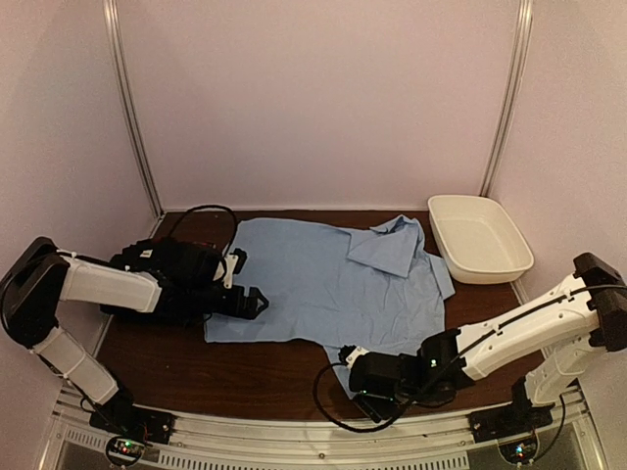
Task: Fold and stack the long sleeve shirts
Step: Pick up the sleeve from the center of the board, then pick up the flattened shirt from the center of the board, then fold the flattened shirt at the center of the board, then smooth out the 1/3-folded shirt at the center of the board.
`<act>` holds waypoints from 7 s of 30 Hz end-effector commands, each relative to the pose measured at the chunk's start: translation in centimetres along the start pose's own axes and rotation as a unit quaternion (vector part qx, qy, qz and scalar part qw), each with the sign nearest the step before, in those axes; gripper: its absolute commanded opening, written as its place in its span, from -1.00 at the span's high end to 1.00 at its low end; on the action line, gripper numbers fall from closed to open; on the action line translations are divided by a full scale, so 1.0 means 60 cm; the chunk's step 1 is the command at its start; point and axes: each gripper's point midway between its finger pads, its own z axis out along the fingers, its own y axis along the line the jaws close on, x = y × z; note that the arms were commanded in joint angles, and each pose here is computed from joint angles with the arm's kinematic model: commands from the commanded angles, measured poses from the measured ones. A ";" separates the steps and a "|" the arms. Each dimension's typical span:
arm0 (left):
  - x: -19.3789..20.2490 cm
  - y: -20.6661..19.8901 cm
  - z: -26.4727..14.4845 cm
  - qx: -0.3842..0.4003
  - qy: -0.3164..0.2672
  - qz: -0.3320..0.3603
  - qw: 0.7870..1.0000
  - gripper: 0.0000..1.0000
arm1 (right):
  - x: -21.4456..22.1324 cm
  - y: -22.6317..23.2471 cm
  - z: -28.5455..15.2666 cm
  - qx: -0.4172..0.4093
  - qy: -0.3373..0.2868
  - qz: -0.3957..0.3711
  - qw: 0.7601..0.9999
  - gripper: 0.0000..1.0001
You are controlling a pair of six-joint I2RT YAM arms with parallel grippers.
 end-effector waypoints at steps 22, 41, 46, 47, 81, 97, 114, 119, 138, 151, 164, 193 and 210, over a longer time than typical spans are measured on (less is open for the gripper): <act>0.086 0.037 0.005 -0.064 0.070 0.025 0.995 -0.80 | -0.005 -0.035 -0.105 -0.017 -0.008 0.042 0.999 1.00; 0.146 0.022 -0.044 -0.121 0.097 0.037 0.987 -0.55 | -0.016 -0.107 -0.187 -0.018 -0.045 0.129 0.990 1.00; 0.120 0.015 -0.036 -0.127 0.086 0.045 0.987 -0.55 | -0.040 -0.182 -0.172 0.054 -0.027 0.155 0.986 1.00; 0.115 0.013 -0.035 -0.127 0.083 0.046 0.987 -0.55 | -0.045 -0.196 -0.170 0.065 -0.025 0.159 0.985 1.00; 0.096 -0.177 -0.116 0.023 0.027 0.219 0.975 -0.73 | -0.133 -0.324 -0.056 0.090 -0.011 0.199 0.976 1.00; 0.171 -0.151 -0.038 -0.121 0.187 0.358 0.907 -0.57 | -0.133 -0.337 -0.067 0.076 -0.027 0.216 0.973 1.00; 0.155 -0.060 -0.080 -0.260 0.220 0.398 0.852 0.21 | -0.129 -0.366 -0.097 0.087 -0.037 0.236 0.967 1.00; 0.125 -0.062 -0.098 -0.266 0.194 0.384 0.862 0.50 | -0.129 -0.363 -0.096 0.082 -0.034 0.236 0.968 1.00; 0.030 0.032 -0.096 -0.304 0.167 0.323 0.880 1.00 | -0.152 -0.353 -0.079 0.062 -0.034 0.225 0.972 1.00; -0.030 0.067 -0.059 -0.339 0.171 0.310 0.872 1.00 | -0.164 -0.372 -0.065 0.094 -0.028 0.205 0.974 1.00; -0.019 0.135 -0.009 -0.392 0.215 0.268 0.854 0.88 | -0.174 -0.417 -0.019 0.171 -0.002 0.206 0.963 0.59; -0.081 0.016 -0.035 -0.196 0.029 0.132 0.971 -0.71 | 0.008 -0.280 -0.083 0.010 -0.064 0.398 0.915 -0.43; -0.018 0.062 -0.010 -0.207 0.031 0.078 0.975 -0.76 | 0.026 -0.253 -0.061 -0.041 -0.073 0.415 0.906 0.51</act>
